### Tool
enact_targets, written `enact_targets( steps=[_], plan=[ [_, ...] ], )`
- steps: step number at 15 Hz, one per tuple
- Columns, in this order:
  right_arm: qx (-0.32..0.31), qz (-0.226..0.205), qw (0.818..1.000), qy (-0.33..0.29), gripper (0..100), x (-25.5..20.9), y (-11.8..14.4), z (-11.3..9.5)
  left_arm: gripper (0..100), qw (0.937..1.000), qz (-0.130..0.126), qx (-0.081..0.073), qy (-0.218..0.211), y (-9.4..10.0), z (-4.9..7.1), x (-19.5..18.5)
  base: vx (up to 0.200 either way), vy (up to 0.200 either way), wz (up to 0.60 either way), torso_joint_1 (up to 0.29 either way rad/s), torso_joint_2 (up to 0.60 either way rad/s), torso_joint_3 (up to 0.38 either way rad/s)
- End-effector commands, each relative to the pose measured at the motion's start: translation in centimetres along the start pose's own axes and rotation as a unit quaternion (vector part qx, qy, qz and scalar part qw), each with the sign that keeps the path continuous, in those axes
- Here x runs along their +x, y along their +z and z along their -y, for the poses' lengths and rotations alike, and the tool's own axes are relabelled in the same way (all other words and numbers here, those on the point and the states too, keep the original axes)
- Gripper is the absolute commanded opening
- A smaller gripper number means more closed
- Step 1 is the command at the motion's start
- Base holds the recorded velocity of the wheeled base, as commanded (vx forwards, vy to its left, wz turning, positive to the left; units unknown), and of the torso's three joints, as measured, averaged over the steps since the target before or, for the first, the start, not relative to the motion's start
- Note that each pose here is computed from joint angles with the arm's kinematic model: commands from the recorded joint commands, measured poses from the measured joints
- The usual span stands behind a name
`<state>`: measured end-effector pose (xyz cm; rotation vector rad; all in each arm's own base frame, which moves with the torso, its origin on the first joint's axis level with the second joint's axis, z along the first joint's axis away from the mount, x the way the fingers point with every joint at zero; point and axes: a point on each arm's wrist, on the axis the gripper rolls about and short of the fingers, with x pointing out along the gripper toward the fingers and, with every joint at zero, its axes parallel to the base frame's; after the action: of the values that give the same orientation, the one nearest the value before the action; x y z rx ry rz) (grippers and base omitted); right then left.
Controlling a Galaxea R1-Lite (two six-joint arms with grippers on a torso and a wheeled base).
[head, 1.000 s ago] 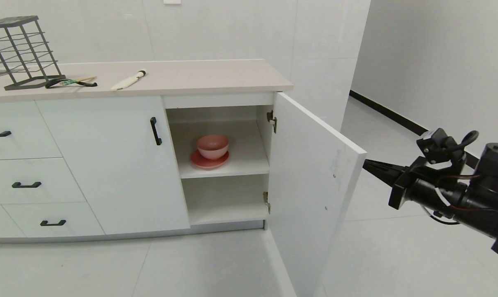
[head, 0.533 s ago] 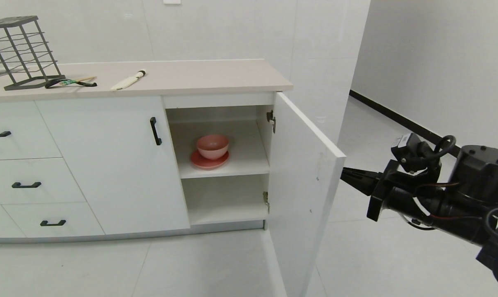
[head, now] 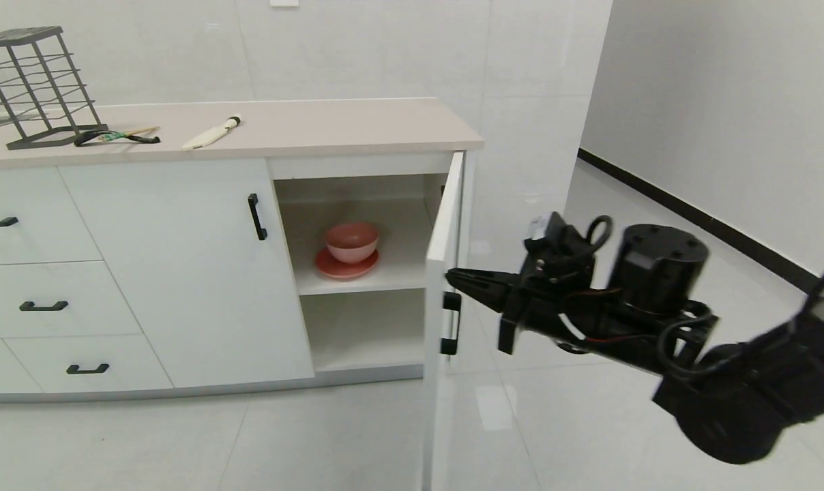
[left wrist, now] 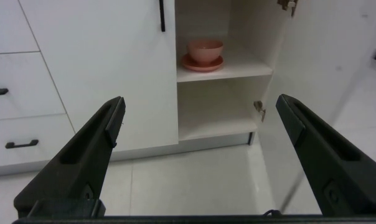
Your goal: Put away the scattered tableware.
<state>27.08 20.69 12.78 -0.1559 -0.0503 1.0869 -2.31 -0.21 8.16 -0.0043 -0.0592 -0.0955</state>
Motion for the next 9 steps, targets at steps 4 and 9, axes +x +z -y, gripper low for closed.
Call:
enact_targets(
  steps=[4, 9],
  plan=[
    [0.005, 0.129, 0.991, 0.026, 0, 15.1, -5.8, 1.8, 100, 1.0000, -0.001, -0.002, -0.001, 0.0, 0.0, 0.0, 0.000, 0.000, 0.00, 0.000, 0.00, 0.000],
    [0.021, 0.132, 0.991, 0.003, 0, 4.1, 2.8, 0.1, 100, 1.0000, 0.000, -0.006, 0.001, 0.0, 0.0, 0.0, 0.000, 0.000, 0.00, 0.000, 0.00, 0.000]
  ],
)
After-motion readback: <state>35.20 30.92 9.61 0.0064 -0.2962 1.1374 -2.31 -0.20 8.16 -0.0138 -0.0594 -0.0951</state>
